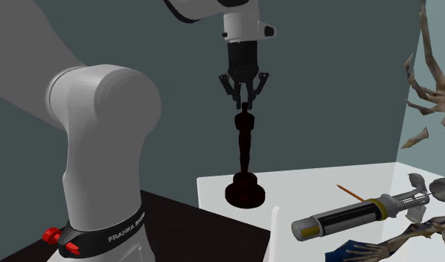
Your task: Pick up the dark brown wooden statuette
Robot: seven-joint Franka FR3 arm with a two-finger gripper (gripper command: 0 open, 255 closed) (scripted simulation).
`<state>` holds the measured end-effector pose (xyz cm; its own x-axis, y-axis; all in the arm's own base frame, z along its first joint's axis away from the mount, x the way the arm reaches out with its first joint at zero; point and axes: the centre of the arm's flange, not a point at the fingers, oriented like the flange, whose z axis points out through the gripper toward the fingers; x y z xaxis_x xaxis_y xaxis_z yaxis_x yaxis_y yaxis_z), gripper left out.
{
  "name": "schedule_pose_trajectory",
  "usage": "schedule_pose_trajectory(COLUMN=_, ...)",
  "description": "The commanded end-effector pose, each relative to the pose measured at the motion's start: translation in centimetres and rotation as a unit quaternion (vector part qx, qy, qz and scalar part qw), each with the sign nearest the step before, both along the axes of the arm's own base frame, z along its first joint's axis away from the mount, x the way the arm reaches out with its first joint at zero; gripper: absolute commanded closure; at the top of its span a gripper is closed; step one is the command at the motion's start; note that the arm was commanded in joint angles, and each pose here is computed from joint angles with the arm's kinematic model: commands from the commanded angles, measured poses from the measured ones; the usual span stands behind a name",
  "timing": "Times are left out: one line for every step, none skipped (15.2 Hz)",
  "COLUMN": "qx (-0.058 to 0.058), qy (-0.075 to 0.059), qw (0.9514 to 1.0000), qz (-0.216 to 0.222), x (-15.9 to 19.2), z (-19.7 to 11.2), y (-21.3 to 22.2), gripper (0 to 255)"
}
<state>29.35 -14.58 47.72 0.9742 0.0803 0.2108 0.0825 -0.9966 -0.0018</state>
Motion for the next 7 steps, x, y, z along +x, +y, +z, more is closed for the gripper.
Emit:
schedule_pose_trajectory(qx=0.0, qy=0.0, qw=1.0, qz=0.0, x=0.0, z=1.2, y=0.0, gripper=255)
schedule_pose_trajectory(qx=0.0, qy=0.0, qw=1.0, qz=0.0, x=0.0, z=1.7, y=0.0, gripper=255)
schedule_pose_trajectory(qx=0.0, qy=0.0, qw=1.0, qz=0.0, x=0.0, z=2.3, y=0.0, gripper=255)
schedule_pose_trajectory(qx=0.0, qy=0.0, qw=1.0, qz=0.0, x=0.0, z=2.8, y=0.0, gripper=255)
schedule_pose_trajectory(qx=0.0, qy=0.0, qw=1.0, qz=0.0, x=0.0, z=3.3, y=0.0, gripper=255)
schedule_pose_trajectory(qx=0.0, qy=0.0, qw=1.0, qz=0.0, x=0.0, z=3.4, y=0.0, gripper=255)
schedule_pose_trajectory(qx=0.0, qy=0.0, qw=1.0, qz=0.0, x=0.0, z=3.4, y=0.0, gripper=255)
